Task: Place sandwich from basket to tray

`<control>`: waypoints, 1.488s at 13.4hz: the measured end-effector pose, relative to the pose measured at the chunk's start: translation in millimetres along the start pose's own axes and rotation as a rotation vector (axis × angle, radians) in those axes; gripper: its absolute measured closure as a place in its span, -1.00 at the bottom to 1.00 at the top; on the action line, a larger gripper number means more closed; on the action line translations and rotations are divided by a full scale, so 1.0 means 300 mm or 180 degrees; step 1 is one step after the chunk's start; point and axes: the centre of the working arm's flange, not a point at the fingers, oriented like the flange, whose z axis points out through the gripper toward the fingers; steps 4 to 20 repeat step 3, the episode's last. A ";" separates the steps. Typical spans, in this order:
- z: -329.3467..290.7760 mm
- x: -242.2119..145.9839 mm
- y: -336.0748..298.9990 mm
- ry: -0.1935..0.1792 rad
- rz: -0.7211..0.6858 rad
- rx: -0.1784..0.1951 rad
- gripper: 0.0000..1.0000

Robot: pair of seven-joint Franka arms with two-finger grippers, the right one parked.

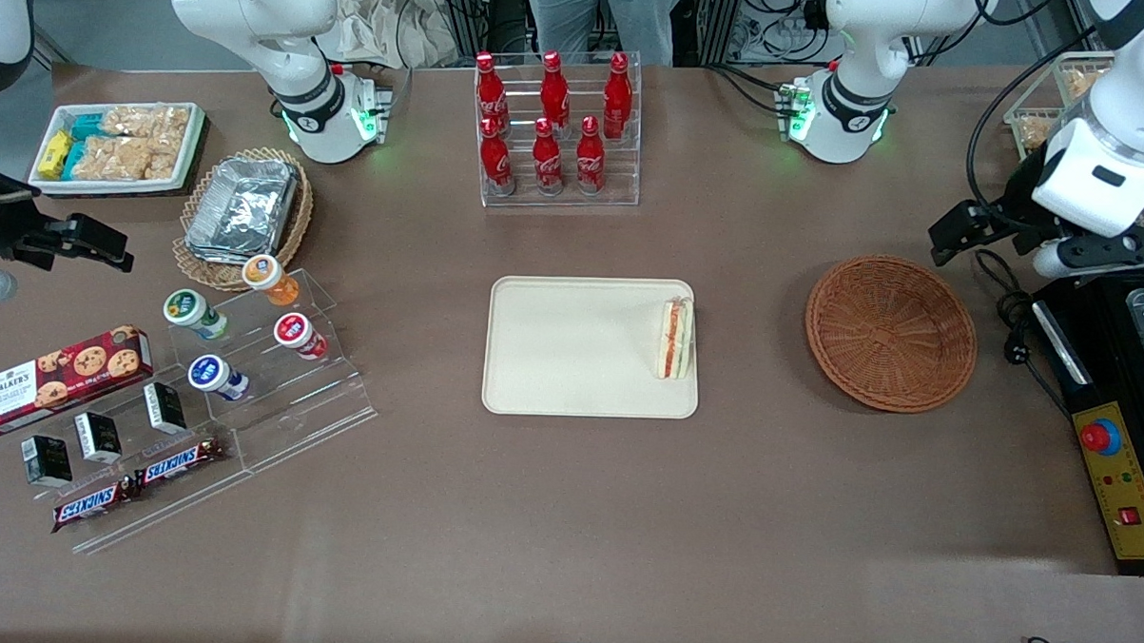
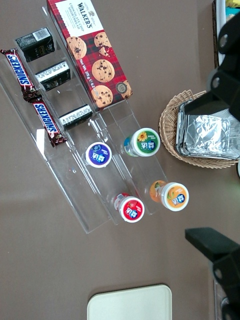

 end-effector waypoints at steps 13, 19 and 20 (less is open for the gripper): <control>0.031 -0.002 0.010 -0.0062 0.0018 0.0007 -1.00; 0.031 -0.002 0.010 -0.0062 0.0018 0.0007 -1.00; 0.031 -0.002 0.010 -0.0062 0.0018 0.0007 -1.00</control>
